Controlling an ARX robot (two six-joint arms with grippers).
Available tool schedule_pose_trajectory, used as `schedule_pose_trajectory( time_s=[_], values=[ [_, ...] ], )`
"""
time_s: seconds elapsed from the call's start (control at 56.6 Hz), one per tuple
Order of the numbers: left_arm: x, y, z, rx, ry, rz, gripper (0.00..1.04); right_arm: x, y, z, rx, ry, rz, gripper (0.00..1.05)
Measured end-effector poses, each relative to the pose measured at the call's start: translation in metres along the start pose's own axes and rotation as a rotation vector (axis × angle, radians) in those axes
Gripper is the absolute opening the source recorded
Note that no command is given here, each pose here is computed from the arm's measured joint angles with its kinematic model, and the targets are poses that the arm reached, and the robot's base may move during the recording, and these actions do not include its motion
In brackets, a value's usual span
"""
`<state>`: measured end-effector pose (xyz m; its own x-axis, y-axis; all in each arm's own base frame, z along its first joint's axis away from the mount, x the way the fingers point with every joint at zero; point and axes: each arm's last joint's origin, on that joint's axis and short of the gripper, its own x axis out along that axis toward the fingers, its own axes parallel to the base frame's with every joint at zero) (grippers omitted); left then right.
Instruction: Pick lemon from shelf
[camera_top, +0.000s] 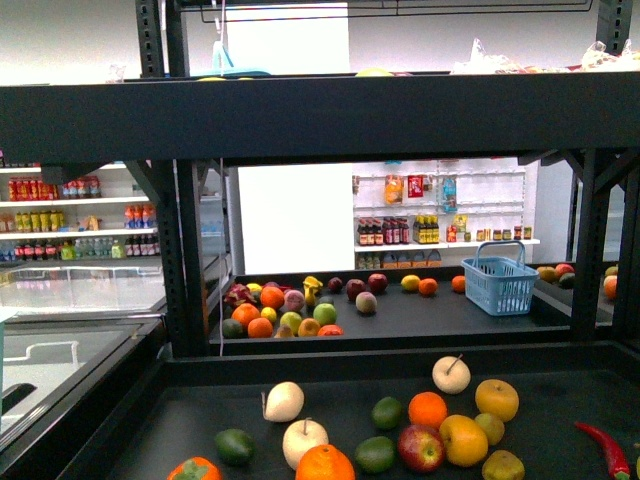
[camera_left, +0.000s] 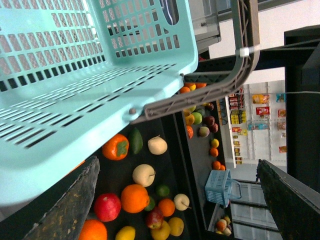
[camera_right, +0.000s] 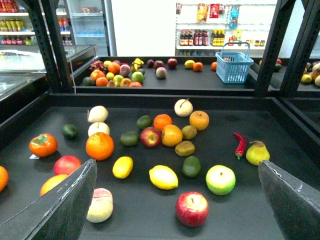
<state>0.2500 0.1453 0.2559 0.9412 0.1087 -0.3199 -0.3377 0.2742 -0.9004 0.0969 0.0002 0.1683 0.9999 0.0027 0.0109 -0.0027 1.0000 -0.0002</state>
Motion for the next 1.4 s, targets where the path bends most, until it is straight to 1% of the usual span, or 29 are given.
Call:
schedule_pose_trajectory(
  time_s=[0.088, 0.212, 0.442, 0.619, 0.813, 1.078, 1.202, 1.22, 1.273, 1.29, 1.326, 1.379, 1.396],
  values=[
    [0.021, -0.008, 0.014, -0.026, -0.008, -0.003, 0.97, 0.000, 0.000, 0.000, 0.000, 0.000, 0.000, 0.97],
    [0.050, -0.022, 0.031, -0.042, -0.015, -0.039, 0.97, 0.000, 0.000, 0.000, 0.000, 0.000, 0.000, 0.97],
    [0.091, -0.042, 0.048, -0.055, -0.020, -0.073, 0.97, 0.000, 0.000, 0.000, 0.000, 0.000, 0.000, 0.97],
    [0.113, -0.046, 0.060, -0.068, -0.032, -0.072, 0.97, 0.000, 0.000, 0.000, 0.000, 0.000, 0.000, 0.97],
    [0.135, -0.045, 0.063, -0.071, -0.034, -0.058, 0.97, 0.000, 0.000, 0.000, 0.000, 0.000, 0.000, 0.97],
    [0.159, -0.057, 0.062, -0.045, -0.048, -0.107, 0.97, 0.000, 0.000, 0.000, 0.000, 0.000, 0.000, 0.97],
    [0.162, -0.056, 0.062, -0.043, -0.055, -0.112, 0.97, 0.000, 0.000, 0.000, 0.000, 0.000, 0.000, 0.97],
    [0.162, -0.056, 0.062, -0.042, -0.058, -0.111, 0.96, 0.000, 0.000, 0.000, 0.000, 0.000, 0.000, 0.97],
    [0.162, -0.056, 0.063, -0.040, -0.062, -0.110, 0.88, 0.000, 0.000, 0.000, 0.000, 0.000, 0.000, 0.97],
    [0.162, -0.056, 0.063, -0.039, -0.063, -0.110, 0.84, 0.000, 0.000, 0.000, 0.000, 0.000, 0.000, 0.97],
    [0.162, -0.056, 0.064, -0.031, -0.070, -0.122, 0.74, 0.000, 0.000, 0.000, 0.000, 0.000, 0.000, 0.97],
    [0.161, -0.055, 0.065, -0.024, -0.073, -0.123, 0.63, 0.000, 0.000, 0.000, 0.000, 0.000, 0.000, 0.97],
    [0.162, -0.055, 0.065, -0.023, -0.073, -0.123, 0.61, 0.000, 0.000, 0.000, 0.000, 0.000, 0.000, 0.97]
  ],
)
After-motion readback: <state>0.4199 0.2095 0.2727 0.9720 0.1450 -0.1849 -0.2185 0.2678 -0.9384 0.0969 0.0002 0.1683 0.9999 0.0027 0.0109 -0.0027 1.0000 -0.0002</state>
